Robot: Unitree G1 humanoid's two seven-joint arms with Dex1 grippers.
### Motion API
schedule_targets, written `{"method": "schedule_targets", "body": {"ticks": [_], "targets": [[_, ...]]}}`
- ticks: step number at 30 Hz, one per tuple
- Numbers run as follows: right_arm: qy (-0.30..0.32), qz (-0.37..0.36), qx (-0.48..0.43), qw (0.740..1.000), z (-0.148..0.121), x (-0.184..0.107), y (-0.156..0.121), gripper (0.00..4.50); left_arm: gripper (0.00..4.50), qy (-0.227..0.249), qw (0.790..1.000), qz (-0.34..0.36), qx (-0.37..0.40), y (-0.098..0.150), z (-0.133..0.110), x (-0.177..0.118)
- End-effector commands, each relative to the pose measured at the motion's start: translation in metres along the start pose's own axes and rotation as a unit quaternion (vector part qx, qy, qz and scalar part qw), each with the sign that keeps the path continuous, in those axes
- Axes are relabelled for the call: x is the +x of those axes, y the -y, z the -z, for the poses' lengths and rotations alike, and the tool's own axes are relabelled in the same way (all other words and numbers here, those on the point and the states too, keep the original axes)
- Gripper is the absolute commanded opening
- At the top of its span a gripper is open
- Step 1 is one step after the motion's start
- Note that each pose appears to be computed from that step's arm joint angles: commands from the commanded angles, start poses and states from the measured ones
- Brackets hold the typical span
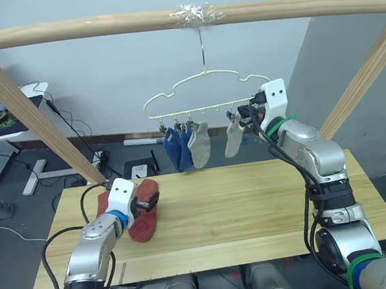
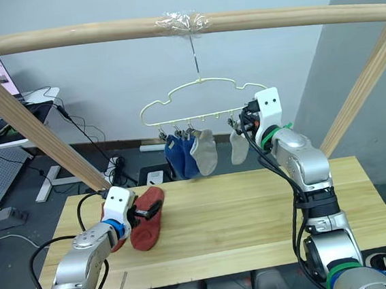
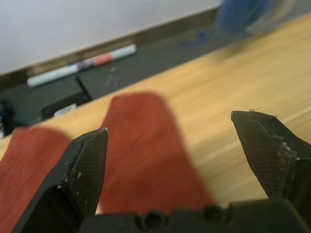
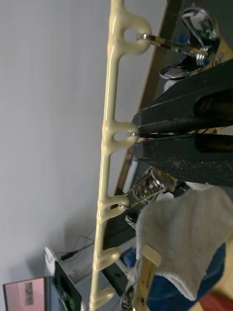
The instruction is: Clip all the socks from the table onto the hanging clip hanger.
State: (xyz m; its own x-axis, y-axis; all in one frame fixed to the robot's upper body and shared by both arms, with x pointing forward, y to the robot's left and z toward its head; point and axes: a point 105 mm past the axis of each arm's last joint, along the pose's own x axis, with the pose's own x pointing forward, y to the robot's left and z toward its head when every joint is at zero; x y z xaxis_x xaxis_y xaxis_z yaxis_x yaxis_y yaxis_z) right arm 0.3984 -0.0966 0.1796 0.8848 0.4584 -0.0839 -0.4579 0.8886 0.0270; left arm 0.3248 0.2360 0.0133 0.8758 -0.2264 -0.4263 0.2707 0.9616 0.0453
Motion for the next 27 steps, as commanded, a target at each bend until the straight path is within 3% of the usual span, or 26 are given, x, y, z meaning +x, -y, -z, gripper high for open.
{"method": "schedule_targets", "body": {"ticks": [1,10,16,23,27], "targets": [[-0.002,-0.001,0.001,1.0,-0.001,-0.006,-0.001,0.02,4.5,-0.001,1.0,-0.023,0.019,-0.015,-0.002,0.011],[-0.003,0.009,0.0,1.0,-0.002,-0.01,-0.002,0.02,4.5,-0.096,0.993,0.054,-0.039,0.004,0.047,0.026],[-0.003,0.011,0.001,1.0,-0.002,-0.011,-0.002,0.02,4.5,-0.123,0.99,0.066,0.003,0.003,0.061,0.021],[0.0,0.004,-0.009,1.0,-0.004,-0.009,-0.005,0.0,2.6,-0.106,0.985,0.107,0.082,0.018,0.061,0.018],[0.001,0.001,-0.01,1.0,-0.005,-0.008,-0.006,0.0,1.47,-0.093,0.985,0.118,0.08,0.03,0.062,0.014]]}}
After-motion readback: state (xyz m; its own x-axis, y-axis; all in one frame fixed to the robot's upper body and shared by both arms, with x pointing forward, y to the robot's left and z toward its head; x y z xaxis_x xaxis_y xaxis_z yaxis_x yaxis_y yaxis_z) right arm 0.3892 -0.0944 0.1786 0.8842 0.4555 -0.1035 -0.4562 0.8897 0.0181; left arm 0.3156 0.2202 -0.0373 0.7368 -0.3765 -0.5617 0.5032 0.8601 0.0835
